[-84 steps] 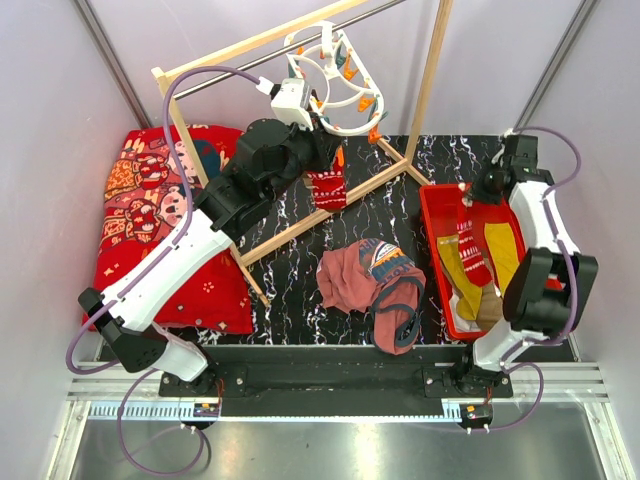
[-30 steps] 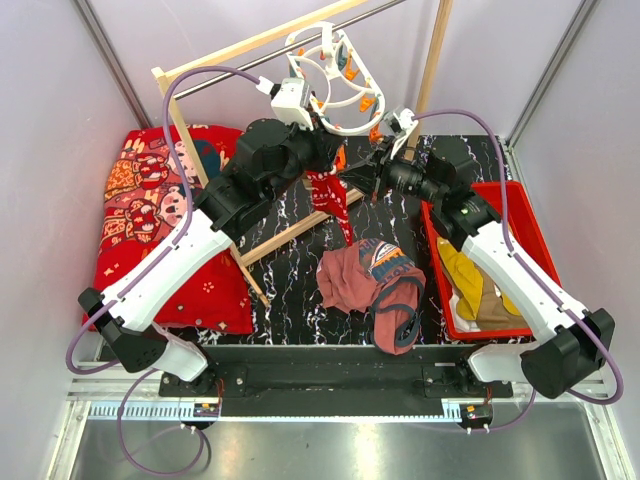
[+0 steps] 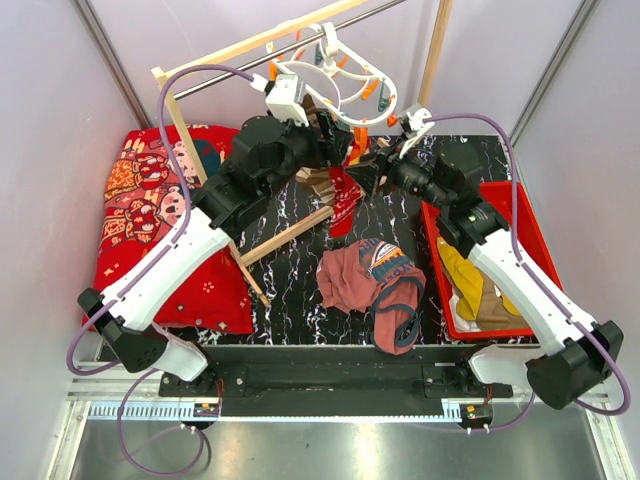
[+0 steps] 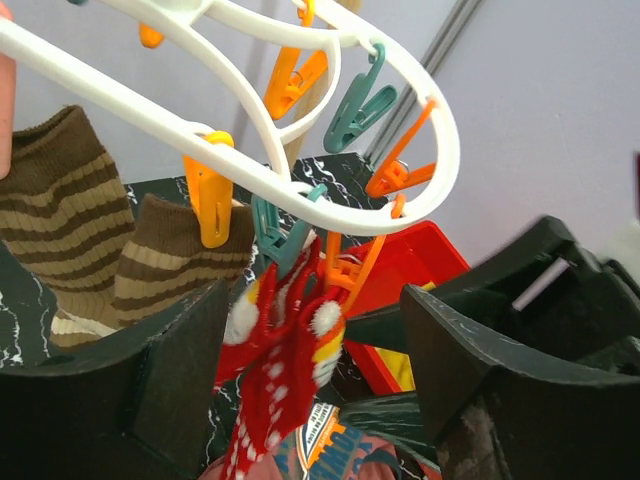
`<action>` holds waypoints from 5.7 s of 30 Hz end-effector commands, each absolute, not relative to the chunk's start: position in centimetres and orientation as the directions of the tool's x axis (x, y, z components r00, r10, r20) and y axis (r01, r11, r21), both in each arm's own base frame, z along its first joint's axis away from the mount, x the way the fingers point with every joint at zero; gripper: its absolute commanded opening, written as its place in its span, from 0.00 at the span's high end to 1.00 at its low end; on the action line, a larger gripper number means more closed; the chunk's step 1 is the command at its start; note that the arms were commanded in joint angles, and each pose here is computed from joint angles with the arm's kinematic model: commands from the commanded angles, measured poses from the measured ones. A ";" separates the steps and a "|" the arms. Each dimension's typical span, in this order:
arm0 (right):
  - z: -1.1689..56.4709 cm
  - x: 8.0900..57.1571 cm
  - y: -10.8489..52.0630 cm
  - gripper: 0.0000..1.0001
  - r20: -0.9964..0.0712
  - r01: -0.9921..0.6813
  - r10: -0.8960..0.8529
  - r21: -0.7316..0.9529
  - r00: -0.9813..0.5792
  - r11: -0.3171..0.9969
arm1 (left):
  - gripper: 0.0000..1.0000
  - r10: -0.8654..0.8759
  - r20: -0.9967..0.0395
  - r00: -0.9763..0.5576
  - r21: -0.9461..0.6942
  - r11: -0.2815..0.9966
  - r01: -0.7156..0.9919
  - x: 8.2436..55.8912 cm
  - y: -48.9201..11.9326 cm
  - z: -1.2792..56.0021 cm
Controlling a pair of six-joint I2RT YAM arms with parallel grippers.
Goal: Clip the socks to the hanger
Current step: Clamp the sock onto the hanger, then open the clamp at the hanger.
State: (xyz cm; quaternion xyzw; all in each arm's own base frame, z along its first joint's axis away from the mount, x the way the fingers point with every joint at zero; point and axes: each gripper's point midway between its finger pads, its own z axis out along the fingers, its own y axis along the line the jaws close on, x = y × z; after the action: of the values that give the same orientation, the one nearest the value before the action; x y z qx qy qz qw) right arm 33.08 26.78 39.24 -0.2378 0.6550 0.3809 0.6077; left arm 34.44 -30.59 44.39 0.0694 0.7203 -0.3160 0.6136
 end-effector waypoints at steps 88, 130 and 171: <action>40.0 46.2 30.3 0.16 -0.952 -0.572 0.280 0.165 0.120 0.804 | 0.11 -0.308 -0.949 -0.069 -0.312 0.884 0.347 35.0 -18.5 48.5; 40.1 45.1 26.8 0.16 -0.956 -0.587 0.273 0.160 0.108 0.794 | 0.54 -0.356 -0.933 -0.057 -0.357 0.888 0.288 41.7 -22.5 45.9; 45.9 32.7 33.4 0.31 -0.973 -0.968 0.223 -0.007 0.065 0.252 | 0.85 -0.369 -0.922 -0.113 -0.382 0.834 0.398 35.2 -23.1 47.7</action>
State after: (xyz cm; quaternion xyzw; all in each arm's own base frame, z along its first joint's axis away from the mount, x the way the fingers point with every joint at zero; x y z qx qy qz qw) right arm 33.94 32.52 42.88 -0.3551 0.5304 0.4674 0.6117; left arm 36.72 -23.14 45.23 0.0089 0.7113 -0.2589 0.6534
